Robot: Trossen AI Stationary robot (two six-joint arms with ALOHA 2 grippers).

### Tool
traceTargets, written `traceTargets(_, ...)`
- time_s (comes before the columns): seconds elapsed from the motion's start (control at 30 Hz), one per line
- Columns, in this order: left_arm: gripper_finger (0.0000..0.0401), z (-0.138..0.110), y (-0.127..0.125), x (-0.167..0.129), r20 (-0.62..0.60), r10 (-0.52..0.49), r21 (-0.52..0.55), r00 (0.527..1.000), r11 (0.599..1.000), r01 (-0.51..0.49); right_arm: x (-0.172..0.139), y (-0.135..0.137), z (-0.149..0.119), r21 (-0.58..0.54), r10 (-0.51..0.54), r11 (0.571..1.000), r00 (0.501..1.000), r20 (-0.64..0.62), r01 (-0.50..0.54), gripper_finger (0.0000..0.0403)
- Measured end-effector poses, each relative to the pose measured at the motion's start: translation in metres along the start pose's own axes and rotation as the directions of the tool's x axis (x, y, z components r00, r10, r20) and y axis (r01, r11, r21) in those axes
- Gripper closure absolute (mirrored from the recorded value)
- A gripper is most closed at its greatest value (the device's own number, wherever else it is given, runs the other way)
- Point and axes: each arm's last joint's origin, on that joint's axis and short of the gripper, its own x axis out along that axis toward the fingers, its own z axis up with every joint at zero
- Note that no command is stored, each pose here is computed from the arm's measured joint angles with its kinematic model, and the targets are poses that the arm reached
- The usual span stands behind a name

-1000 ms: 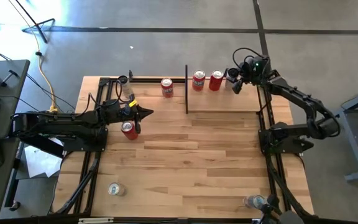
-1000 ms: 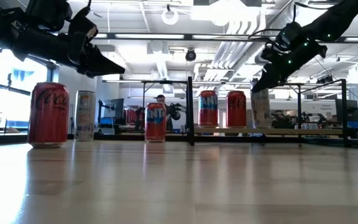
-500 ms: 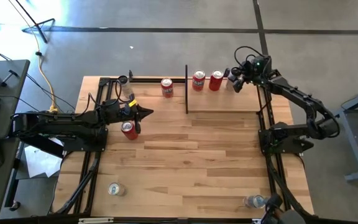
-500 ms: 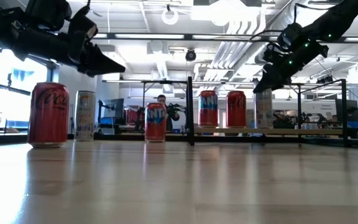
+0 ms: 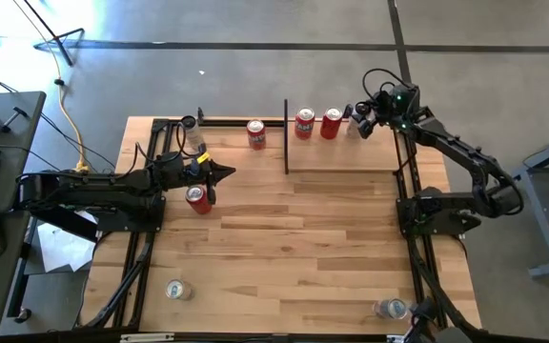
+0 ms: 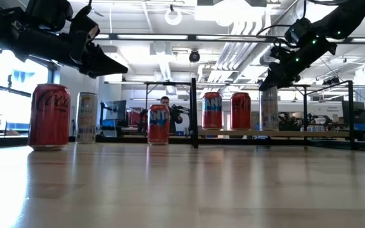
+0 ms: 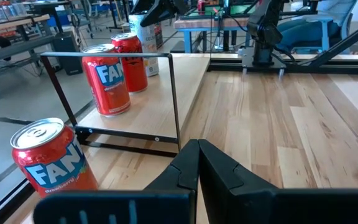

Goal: Place canned beverage on shelf
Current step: Put the right white yellow soda can on the shelf

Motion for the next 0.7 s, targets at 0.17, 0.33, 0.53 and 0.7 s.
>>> traceTargets(0.17,0.0401,0.000,0.000,0.000,0.000,0.000,0.000,1.000,1.000,0.000,-0.016,0.002,0.006,-0.013,-0.013,1.000,0.999,0.040,0.013,0.0062)
traceTargets(0.33,0.0401,0.000,0.000,0.000,0.000,0.000,-0.001,1.000,1.000,0.000,-0.036,0.006,0.011,-0.019,-0.024,0.999,0.997,0.073,0.025,0.0061)
traceTargets(0.53,0.0401,0.000,0.000,0.000,0.000,0.000,-0.002,1.000,1.000,0.000,-0.059,0.012,0.008,0.003,-0.093,0.996,0.995,0.029,0.093,0.0105)
traceTargets(0.7,0.0401,0.000,0.000,0.000,0.000,0.000,-0.002,1.000,1.000,0.000,-0.067,0.012,0.006,0.018,-0.158,0.987,0.987,0.005,0.158,0.0220)
